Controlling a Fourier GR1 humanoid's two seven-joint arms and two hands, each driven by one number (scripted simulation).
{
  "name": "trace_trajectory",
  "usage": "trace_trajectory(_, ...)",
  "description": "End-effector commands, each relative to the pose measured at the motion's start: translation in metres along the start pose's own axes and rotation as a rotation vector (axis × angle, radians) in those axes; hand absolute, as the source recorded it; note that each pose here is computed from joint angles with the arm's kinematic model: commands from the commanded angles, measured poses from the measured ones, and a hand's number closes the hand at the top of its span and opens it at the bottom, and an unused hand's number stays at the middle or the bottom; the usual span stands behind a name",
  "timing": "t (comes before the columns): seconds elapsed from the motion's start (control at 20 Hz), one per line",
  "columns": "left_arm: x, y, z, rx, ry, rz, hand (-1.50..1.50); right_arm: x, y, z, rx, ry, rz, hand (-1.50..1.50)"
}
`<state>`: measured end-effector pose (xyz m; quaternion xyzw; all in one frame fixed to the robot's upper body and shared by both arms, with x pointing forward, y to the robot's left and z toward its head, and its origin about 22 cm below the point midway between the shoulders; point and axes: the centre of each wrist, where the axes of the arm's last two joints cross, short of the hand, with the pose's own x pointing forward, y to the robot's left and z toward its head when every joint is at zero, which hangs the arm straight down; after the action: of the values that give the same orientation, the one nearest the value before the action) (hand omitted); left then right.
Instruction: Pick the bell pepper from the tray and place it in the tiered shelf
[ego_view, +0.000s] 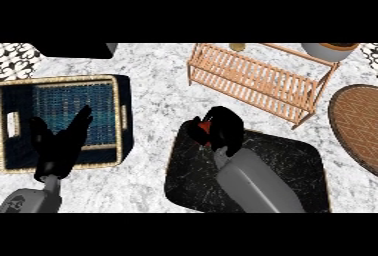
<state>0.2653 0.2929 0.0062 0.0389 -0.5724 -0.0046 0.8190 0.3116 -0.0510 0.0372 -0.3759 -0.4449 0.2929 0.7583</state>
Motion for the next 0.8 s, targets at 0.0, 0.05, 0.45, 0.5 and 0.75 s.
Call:
trace_trajectory(0.0,-0.023,-0.020,-0.006,-0.032,0.089,-0.007,0.00,0.041,0.004,0.024,0.022,-0.113,0.000,1.50)
trace_trajectory(0.05,-0.021,-0.017,-0.001,-0.029,0.103,0.010,0.00,0.048,0.003,0.042,0.001,-0.144,-0.050,1.50)
trace_trajectory(0.45,-0.032,0.000,0.005,0.026,0.130,0.013,0.00,0.121,-0.060,0.086,-0.278,-0.302,-0.122,1.50)
trace_trajectory(0.5,-0.033,-0.010,0.007,0.013,0.120,0.023,0.00,0.124,-0.065,0.087,-0.312,-0.288,-0.142,1.50)
trace_trajectory(0.75,-0.037,0.012,0.009,0.060,0.141,0.021,0.00,0.157,-0.110,0.110,-0.416,-0.290,-0.142,1.50)
